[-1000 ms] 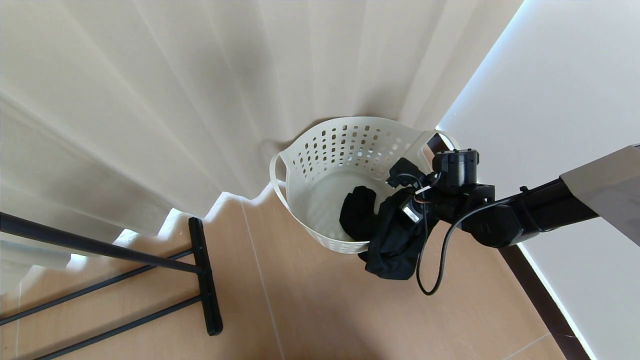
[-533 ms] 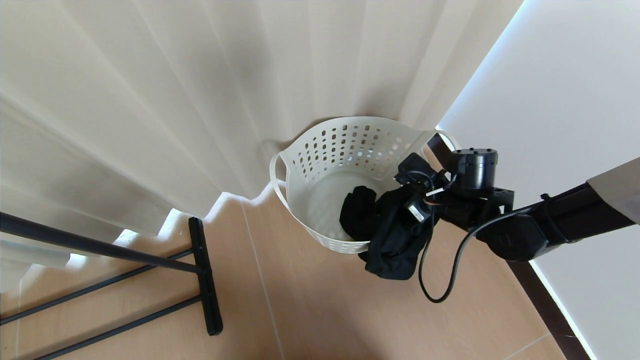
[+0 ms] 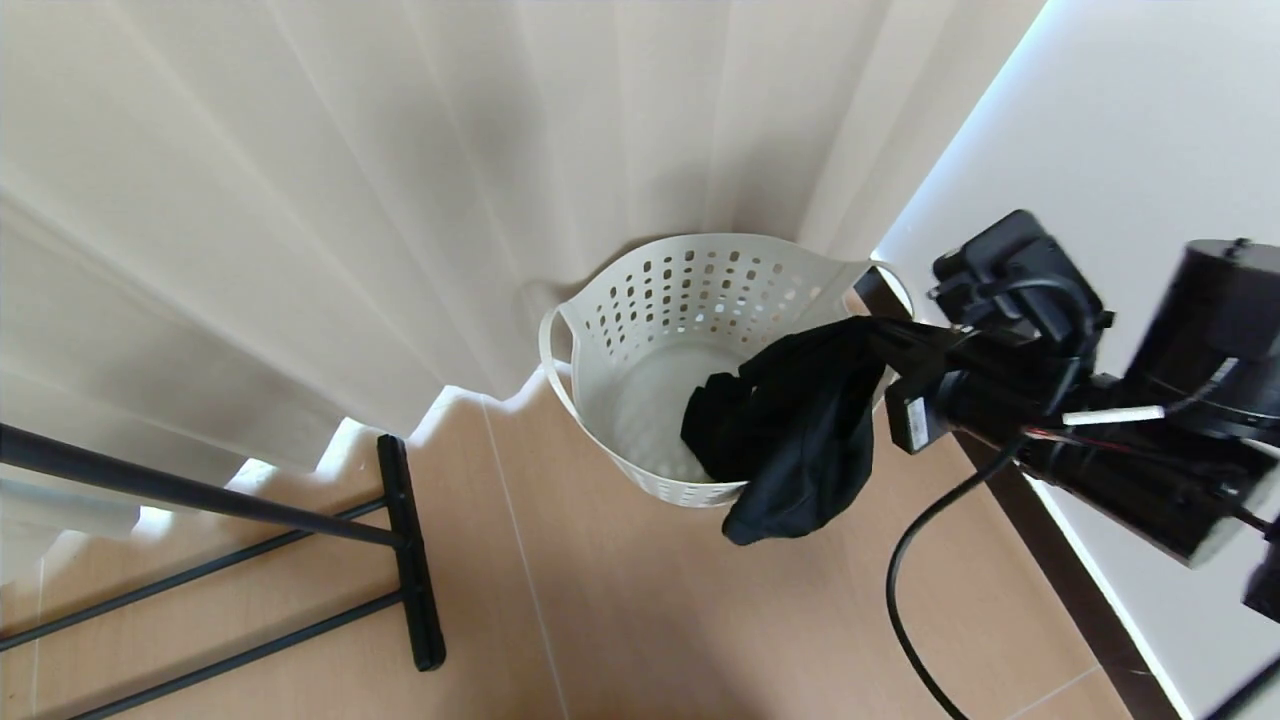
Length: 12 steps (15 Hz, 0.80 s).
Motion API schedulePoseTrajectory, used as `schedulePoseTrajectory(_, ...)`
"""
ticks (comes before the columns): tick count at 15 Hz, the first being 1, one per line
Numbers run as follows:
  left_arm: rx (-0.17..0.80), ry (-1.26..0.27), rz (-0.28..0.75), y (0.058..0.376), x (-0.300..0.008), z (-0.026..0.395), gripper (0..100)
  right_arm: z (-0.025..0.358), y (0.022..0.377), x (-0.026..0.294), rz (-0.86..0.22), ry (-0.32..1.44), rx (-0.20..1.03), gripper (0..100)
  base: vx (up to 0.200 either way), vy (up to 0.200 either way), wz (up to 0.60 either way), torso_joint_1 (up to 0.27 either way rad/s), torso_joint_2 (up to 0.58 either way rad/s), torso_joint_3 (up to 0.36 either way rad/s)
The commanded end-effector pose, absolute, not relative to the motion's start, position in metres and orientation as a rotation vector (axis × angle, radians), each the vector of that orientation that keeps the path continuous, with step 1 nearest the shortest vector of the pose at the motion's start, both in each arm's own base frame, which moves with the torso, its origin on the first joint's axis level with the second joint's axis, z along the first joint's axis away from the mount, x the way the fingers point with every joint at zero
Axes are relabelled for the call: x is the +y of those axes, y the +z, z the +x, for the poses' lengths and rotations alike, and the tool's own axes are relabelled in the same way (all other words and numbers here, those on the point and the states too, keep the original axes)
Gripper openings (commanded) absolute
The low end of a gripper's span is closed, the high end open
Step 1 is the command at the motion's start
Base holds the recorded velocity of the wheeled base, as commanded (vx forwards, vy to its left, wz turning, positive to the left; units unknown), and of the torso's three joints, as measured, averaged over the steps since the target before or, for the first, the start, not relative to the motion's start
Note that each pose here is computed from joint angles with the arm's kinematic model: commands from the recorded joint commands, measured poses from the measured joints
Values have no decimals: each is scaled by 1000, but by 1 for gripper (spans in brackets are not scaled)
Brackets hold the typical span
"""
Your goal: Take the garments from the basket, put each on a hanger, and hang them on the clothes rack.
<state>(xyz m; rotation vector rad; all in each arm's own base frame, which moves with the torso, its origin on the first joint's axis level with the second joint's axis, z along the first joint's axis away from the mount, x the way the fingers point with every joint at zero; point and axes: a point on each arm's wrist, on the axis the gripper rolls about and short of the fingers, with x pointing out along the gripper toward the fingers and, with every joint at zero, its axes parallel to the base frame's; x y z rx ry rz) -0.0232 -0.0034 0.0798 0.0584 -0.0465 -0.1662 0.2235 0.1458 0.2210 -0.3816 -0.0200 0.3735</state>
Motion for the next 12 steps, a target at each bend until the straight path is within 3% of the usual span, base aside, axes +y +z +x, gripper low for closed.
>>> schedulePoseTrajectory(1, -48, -167, 58, 80, -3, -23, 100, 169, 249, 137, -295, 457, -150, 0, 0, 0, 0, 0, 0, 0)
schedulePoseTrajectory(4, -48, -167, 58, 80, -3, -23, 100, 160, 246, 139, -199, 499, -131, 0, 0, 0, 0, 0, 0, 0)
schedulePoseTrajectory(5, -48, -166, 60, 80, -3, -23, 100, 162, 245, 141, -123, 506, -104, 0, 0, 0, 0, 0, 0, 0)
schedulePoseTrajectory(12, -48, -170, 65, 80, -3, -23, 100, 166, 242, 142, -127, 516, -92, 0, 0, 0, 0, 0, 0, 0)
